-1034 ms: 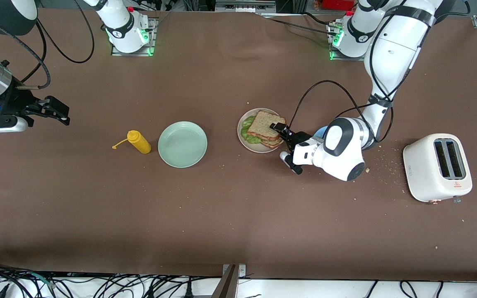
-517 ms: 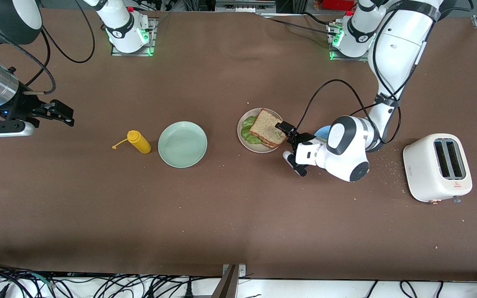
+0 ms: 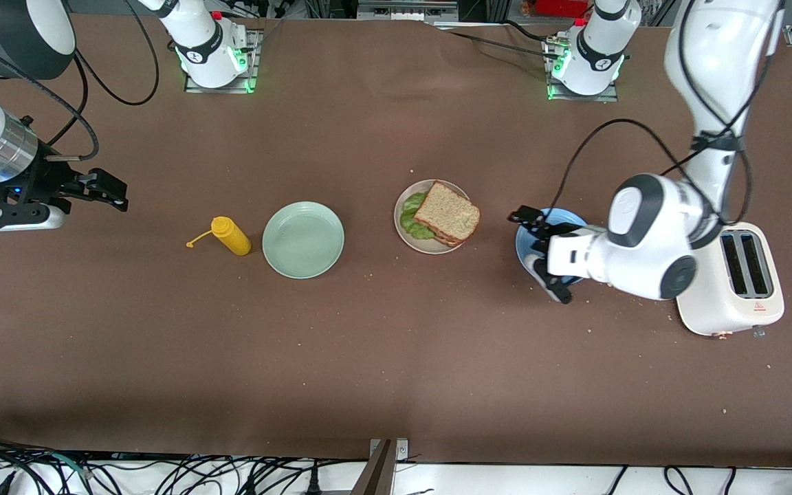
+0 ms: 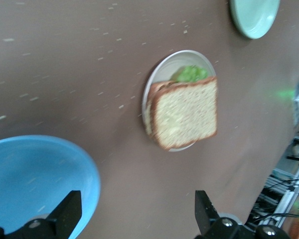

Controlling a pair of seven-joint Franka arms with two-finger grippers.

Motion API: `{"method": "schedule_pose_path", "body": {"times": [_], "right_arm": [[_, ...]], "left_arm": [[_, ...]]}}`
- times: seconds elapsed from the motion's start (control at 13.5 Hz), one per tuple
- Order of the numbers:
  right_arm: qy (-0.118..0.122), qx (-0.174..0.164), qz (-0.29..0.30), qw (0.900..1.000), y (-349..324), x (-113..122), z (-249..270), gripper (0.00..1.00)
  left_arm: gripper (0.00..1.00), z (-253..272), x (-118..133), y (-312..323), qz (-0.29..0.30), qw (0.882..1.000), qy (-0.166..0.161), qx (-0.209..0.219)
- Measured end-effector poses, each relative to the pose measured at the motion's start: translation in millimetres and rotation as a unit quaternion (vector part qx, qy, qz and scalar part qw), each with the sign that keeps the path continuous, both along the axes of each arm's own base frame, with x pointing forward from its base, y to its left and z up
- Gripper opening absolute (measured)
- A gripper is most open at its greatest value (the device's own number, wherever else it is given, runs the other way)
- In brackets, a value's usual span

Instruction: Make sandwich in beige plate with both arms

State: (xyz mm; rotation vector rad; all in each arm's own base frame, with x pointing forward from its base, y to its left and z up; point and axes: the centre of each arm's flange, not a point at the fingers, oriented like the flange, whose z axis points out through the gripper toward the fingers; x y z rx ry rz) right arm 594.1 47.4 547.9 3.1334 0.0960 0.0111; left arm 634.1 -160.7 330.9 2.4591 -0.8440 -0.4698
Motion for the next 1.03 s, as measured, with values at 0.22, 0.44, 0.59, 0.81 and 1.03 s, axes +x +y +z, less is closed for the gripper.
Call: {"method": "schedule_pose_path", "body": {"times": [0.22, 0.44, 0.59, 0.81, 1.03], "right_arm": [[0.000, 0.000, 0.000, 1.000, 0, 1, -1, 1.00], [0.000, 0.000, 0.000, 1.000, 0, 1, -1, 1.00], [-0.001, 0.000, 0.000, 1.000, 0, 1, -1, 1.00], [-0.001, 0.000, 0.000, 1.000, 1, 1, -2, 1.00], [-0.001, 0.000, 0.001, 1.000, 1, 1, -2, 1.00]], "left_arm": [[1.00, 63, 15, 30, -0.009, 0.995, -0.042, 0.087], [1.00, 130, 21, 50, 0.008, 0.983, -0.101, 0.155], [1.00, 170, 19, 68, 0.008, 0.970, -0.135, 0.204], [1.00, 234, 17, 92, 0.014, 0.942, -0.186, 0.278], [1.00, 268, 12, 104, 0.034, 0.935, -0.209, 0.286]]}}
